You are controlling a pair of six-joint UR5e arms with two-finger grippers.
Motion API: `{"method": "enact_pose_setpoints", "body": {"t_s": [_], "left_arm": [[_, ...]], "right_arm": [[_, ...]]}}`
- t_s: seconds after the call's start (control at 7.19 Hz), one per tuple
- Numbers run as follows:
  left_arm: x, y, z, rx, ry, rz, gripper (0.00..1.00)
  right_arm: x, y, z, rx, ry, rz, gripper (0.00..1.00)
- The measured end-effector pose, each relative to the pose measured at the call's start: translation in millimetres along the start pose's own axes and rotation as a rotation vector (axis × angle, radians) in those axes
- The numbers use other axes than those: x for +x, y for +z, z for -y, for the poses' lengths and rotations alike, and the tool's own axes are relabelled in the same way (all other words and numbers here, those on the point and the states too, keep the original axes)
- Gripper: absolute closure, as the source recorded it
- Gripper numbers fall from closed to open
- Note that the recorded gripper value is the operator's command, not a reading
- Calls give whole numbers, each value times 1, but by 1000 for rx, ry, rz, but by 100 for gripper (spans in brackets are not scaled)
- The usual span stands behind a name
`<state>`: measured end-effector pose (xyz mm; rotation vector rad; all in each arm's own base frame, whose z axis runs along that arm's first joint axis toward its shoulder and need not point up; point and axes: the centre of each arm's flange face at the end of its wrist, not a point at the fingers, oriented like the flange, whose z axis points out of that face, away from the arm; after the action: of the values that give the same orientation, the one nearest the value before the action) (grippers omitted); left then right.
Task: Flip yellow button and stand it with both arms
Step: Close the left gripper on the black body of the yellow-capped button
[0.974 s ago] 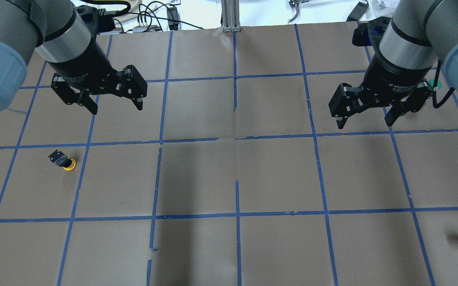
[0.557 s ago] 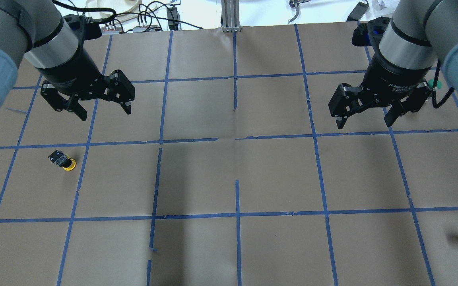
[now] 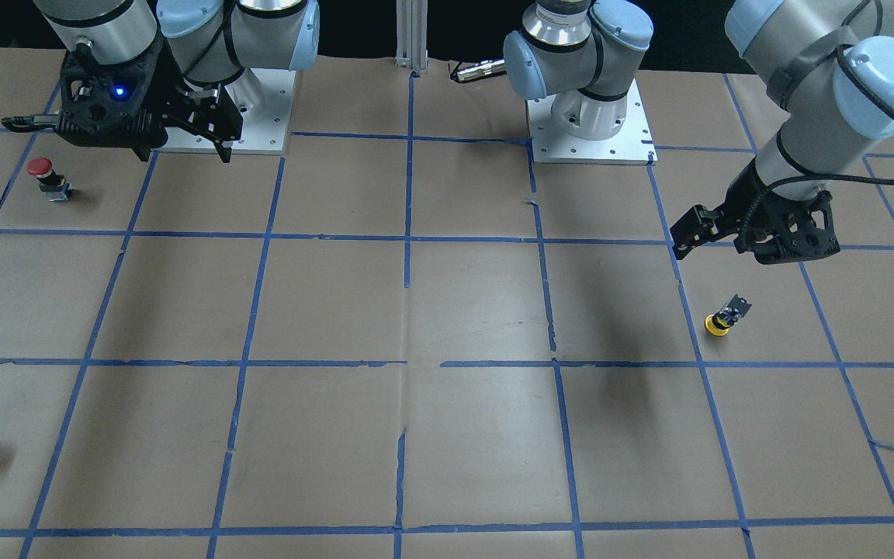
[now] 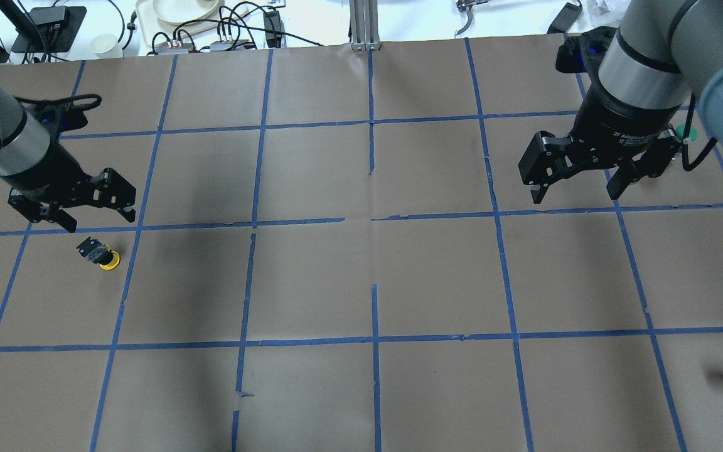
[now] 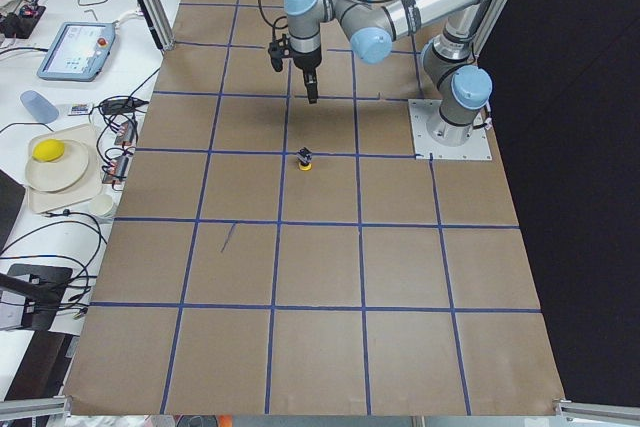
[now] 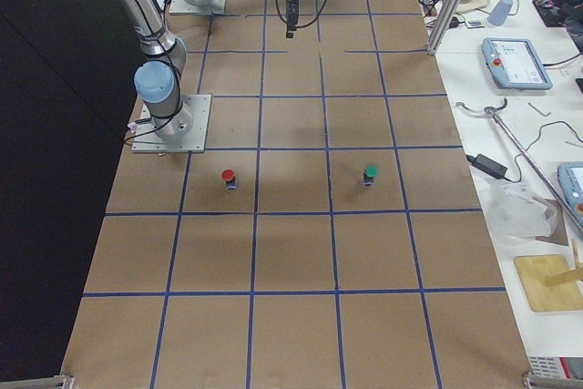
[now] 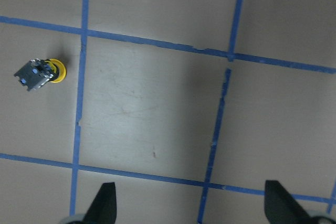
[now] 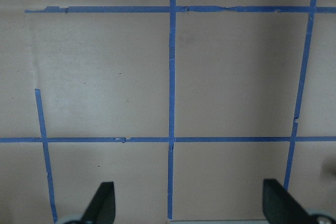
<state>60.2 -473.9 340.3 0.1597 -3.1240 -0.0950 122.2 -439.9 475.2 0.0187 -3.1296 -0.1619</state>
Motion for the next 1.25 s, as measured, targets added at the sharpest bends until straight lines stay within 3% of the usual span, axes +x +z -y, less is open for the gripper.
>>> {"method": "enact_pose_setpoints", "body": {"t_s": [0.14, 0.7, 0.97, 1.25], "left_arm": [[-22, 22, -1, 8, 89, 1, 2], [-86, 82, 18, 16, 753, 13, 6], [-99, 97, 26, 34, 905, 25, 37], [-98, 104, 27, 34, 940, 18, 42]], "right_arm": [[0, 0, 0, 0, 0, 0, 0], [0, 0, 0, 1, 0, 0, 0], [0, 0, 0, 1, 0, 0, 0], [0, 0, 0, 1, 0, -1, 0]]}}
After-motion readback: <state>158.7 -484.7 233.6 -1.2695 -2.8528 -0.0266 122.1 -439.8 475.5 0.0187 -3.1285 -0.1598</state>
